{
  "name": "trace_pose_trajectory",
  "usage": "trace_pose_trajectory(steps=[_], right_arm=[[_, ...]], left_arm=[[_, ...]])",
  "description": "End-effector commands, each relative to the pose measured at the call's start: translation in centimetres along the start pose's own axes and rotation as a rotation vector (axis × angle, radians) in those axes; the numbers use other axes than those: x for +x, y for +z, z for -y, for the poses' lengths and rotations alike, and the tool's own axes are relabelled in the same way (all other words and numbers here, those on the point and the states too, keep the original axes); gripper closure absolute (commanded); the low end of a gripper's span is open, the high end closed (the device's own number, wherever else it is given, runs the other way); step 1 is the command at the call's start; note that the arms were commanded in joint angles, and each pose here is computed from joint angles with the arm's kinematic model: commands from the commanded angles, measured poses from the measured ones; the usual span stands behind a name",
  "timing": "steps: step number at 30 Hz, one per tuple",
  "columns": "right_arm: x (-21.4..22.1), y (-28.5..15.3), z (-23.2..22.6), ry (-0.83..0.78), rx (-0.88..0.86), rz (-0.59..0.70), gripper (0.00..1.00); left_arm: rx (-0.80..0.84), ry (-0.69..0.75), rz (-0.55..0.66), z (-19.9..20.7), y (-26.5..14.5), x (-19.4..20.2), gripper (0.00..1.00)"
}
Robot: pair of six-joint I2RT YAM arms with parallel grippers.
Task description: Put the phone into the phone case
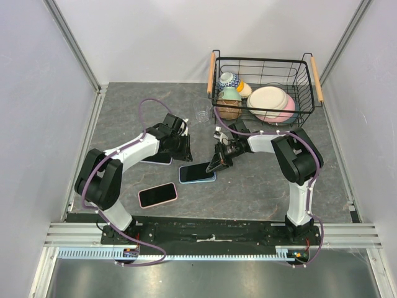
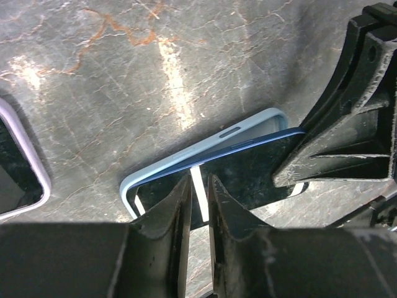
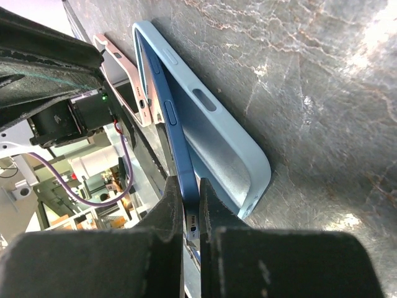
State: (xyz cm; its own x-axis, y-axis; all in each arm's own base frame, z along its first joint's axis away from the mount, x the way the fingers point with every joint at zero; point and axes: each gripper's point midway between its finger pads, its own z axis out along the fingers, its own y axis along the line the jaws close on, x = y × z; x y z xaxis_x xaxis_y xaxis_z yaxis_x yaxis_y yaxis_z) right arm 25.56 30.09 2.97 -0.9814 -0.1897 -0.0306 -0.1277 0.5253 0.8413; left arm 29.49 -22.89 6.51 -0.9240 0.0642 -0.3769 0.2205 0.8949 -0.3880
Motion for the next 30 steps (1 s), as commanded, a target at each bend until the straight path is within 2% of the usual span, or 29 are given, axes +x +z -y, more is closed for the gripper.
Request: trace_pose_trajectory(steps=[1,12,21,30], right_arm=[[3.4,0.7,9.1,0.011,0.494,-0.048,0.94],[4.1,1.1,10.2,-0.066,0.647,-0.095,0.85],[4.2,0.9,10.9,-0.123,0.773,-0.119,0.78],[4.5,0.7,11.7,-0.115,0.826,-0.128,0.67]], left_arm=[[0.117,-0.021,0.042,2.4,-1.0,-0.9,0.80],[0.177,-0.008,-0.003,3.2,-0.6,0.0,0.98],[0.231,-0.015,-0.083,4.0,0.7,1.5,0.98],[0.260,-0.069,-0.161,4.2,1.5,3.3,0.98]])
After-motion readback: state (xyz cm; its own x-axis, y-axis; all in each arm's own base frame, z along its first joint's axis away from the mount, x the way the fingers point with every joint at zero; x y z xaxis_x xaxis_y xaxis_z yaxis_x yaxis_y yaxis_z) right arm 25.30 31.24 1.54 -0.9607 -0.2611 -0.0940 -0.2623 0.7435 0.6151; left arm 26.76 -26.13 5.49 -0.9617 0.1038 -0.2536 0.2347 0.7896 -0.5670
